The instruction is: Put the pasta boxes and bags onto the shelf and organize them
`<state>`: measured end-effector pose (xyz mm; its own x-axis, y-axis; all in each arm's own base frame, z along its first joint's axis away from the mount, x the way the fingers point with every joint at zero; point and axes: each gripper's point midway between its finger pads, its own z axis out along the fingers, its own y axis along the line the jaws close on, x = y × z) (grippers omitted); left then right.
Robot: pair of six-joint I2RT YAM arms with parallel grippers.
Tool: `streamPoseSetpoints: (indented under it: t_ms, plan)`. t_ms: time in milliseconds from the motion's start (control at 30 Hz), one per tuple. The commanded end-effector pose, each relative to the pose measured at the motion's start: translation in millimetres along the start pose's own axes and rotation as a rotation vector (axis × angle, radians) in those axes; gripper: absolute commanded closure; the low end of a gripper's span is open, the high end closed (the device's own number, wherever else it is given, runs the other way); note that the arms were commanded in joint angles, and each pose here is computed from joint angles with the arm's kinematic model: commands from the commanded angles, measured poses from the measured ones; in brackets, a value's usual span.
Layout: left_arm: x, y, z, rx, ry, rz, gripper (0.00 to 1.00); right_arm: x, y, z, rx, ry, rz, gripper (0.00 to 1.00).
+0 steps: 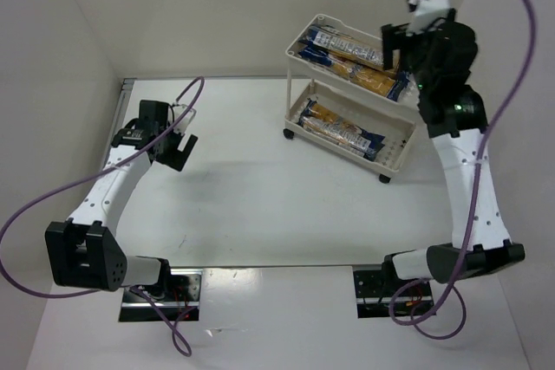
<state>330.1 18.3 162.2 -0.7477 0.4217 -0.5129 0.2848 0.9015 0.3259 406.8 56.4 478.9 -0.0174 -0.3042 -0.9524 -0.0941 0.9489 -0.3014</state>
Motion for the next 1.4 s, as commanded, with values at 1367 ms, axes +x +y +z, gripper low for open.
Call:
streamPoseSetpoints:
  t_ms: [1367]
  plan:
    - [53, -63, -123, 0.289, -0.196, 0.249, 0.00, 48, -117, -287, 0.682, -0.018, 0.247, 0.10]
